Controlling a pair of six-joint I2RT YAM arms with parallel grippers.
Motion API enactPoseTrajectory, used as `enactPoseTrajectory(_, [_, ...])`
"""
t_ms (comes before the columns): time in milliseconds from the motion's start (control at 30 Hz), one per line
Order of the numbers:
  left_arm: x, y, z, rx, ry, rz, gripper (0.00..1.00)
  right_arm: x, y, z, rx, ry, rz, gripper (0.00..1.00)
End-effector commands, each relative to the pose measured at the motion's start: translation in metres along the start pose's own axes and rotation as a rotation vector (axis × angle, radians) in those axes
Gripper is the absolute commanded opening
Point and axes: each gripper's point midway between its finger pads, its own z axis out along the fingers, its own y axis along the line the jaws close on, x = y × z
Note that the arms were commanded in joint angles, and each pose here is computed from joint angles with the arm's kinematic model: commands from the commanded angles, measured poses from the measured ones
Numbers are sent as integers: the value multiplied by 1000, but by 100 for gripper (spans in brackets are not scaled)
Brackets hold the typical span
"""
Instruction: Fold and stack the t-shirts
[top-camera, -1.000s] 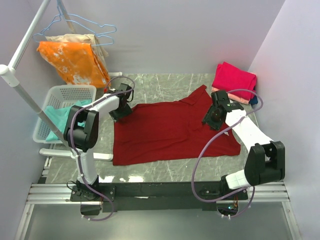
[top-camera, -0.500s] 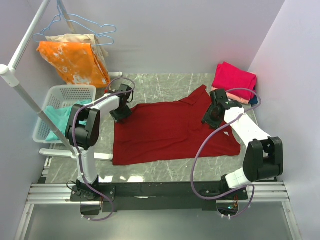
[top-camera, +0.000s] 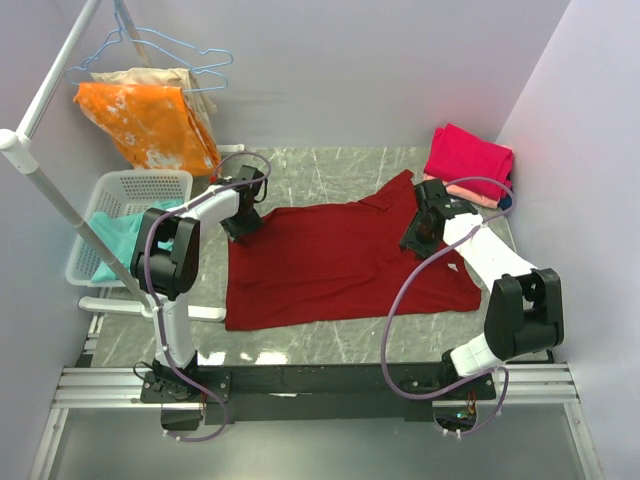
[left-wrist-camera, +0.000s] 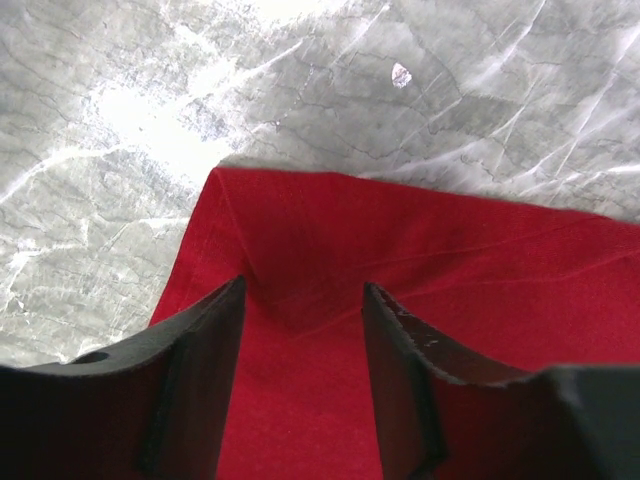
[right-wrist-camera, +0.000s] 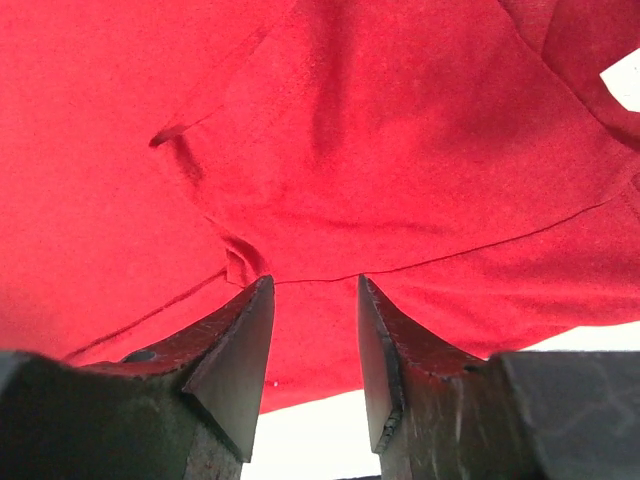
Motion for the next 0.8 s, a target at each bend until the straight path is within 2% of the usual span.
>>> enactPoseTrajectory(0, [-11,-7,-10,30,-22,5,49,-10,5,-4,13,-31,3,45])
enactPoseTrajectory(233, [-8,-7,-5,28,-15,10,41,-7,0,-4,28,-29,3,45])
enactPoseTrajectory(533, [1,-1,5,3,4,24,38,-11,1,-7,31,-37,-1,44])
enactPoseTrajectory(767, [-5,-1,0,-5,-9,27,11,-10,2,-7,27,-36,-2,44])
